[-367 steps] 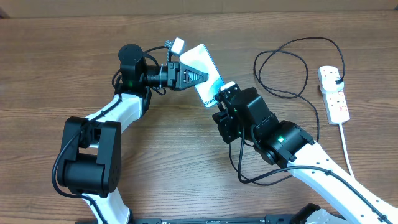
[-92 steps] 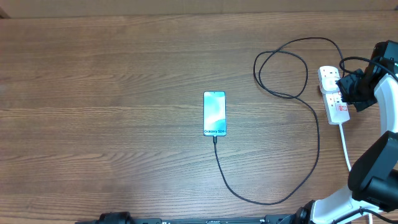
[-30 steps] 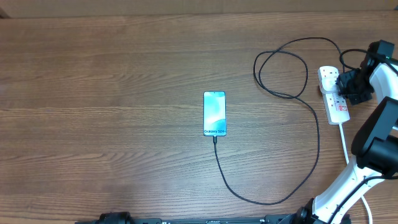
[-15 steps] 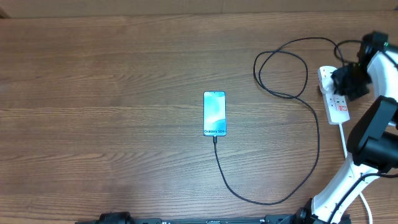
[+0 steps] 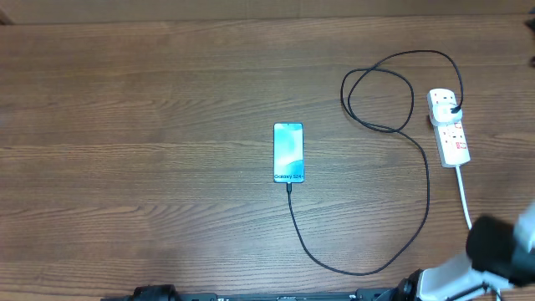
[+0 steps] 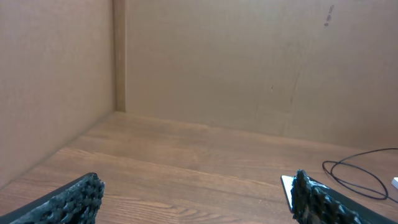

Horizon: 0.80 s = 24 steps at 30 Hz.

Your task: Plug charger to phone and switch on socket

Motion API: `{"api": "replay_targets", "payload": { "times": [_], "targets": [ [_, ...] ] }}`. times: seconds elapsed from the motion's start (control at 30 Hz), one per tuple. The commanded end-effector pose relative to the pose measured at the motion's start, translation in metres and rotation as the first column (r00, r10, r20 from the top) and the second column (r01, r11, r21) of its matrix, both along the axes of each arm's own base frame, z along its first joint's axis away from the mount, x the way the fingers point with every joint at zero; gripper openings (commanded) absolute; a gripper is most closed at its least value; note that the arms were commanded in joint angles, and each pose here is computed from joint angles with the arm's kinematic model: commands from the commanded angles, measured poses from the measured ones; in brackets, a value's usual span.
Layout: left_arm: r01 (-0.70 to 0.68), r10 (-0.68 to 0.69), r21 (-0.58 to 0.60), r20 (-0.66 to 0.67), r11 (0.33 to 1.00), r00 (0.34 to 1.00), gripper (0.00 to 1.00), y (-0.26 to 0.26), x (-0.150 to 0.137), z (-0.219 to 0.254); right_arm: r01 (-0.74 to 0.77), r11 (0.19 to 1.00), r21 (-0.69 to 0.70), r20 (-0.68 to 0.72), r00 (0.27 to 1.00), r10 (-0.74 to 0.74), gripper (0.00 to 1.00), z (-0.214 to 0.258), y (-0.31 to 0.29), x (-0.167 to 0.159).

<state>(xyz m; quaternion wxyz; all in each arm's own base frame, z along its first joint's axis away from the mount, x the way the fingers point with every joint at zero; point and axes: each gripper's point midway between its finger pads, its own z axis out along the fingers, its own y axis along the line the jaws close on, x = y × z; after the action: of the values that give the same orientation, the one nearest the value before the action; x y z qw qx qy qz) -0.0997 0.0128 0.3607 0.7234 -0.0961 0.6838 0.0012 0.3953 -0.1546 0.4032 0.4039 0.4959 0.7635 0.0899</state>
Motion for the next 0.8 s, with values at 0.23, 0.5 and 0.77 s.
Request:
{"api": "replay_targets", "payload": {
  "times": [0.23, 0.5, 0.77],
  "targets": [
    [-0.013, 0.013, -0.017, 0.011, 1.000, 1.000, 1.00, 0.000, -0.002, -0.001, -0.024, 0.974, -0.227, 0.581, 0.799, 0.155, 0.09, 0.206, 0.061, -0.106],
    [-0.012, 0.012, -0.017, 0.011, 1.000, 1.000, 1.00, 0.000, -0.002, -0.001, -0.010, 0.969, -0.249, 0.616, 0.770, 0.166, 0.17, 0.220, 0.081, -0.158],
    [-0.022, 0.023, -0.017, 0.011, 1.000, 1.000, 0.99, 0.001, -0.002, -0.001, -0.015, 0.971, -0.240, 0.603, 0.781, 0.162, 0.18, 0.207, 0.094, -0.188]
  ]
}}
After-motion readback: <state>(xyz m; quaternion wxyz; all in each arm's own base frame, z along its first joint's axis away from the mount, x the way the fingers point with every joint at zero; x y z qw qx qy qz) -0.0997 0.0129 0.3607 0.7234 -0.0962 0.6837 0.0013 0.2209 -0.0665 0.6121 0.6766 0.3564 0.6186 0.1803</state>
